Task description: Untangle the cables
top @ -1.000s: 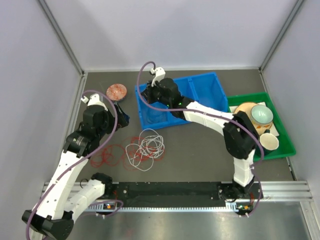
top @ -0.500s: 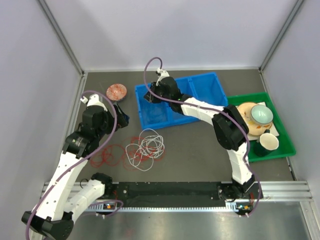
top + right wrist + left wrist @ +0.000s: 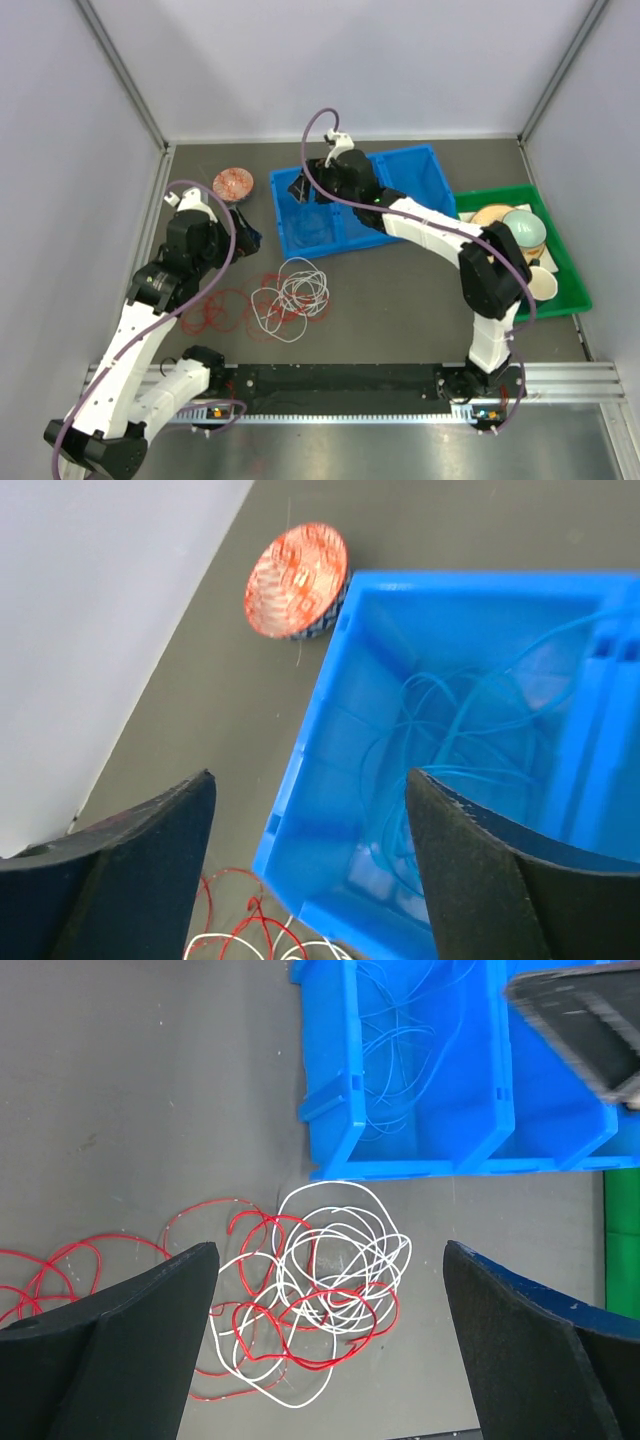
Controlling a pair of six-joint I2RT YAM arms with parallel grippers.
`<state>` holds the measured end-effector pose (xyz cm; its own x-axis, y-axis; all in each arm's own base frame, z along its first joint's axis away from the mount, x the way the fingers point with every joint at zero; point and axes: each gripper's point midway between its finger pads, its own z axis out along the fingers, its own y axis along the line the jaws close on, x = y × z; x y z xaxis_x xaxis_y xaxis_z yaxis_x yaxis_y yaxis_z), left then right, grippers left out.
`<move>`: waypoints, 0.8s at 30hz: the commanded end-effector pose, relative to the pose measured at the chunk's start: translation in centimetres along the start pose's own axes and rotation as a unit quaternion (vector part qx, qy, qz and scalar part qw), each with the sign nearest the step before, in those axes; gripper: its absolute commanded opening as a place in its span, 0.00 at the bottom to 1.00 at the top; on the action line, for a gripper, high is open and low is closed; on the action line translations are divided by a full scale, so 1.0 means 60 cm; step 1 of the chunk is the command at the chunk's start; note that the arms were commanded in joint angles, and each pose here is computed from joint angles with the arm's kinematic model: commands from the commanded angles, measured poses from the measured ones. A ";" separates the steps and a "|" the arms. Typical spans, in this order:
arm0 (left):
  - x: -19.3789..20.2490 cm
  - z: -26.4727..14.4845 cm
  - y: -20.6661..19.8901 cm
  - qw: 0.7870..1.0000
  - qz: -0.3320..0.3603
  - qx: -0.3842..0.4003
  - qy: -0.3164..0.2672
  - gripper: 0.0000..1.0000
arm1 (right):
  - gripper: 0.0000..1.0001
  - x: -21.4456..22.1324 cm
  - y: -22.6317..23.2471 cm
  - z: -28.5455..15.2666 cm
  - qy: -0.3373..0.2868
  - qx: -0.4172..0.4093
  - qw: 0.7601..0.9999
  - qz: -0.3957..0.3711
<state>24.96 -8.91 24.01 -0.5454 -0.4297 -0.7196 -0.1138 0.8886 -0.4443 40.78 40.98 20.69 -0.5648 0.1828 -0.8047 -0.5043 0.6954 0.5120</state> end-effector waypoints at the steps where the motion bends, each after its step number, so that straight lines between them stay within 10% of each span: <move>1: -0.018 -0.004 -0.017 1.000 -0.005 0.021 -0.016 0.99 | 0.80 -0.072 0.003 -0.052 -0.049 0.023 0.998 -0.040; 12: -0.013 0.002 -0.021 1.000 -0.005 0.027 -0.008 0.99 | 0.69 -0.088 -0.179 -0.071 -0.050 0.154 0.987 0.001; 17: -0.012 0.004 -0.018 1.000 -0.005 0.023 -0.007 0.99 | 0.46 -0.077 -0.208 -0.052 -0.025 0.157 0.987 0.023; 24: -0.013 0.007 -0.025 1.000 -0.007 0.029 -0.004 0.99 | 0.48 -0.049 -0.254 -0.007 0.026 0.200 0.979 -0.002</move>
<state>25.15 -9.61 23.54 -0.5736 -0.4228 -0.7016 -0.0995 0.8861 -0.4527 48.64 29.37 14.47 -0.6159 0.1879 -0.7651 -0.2051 0.8994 0.3860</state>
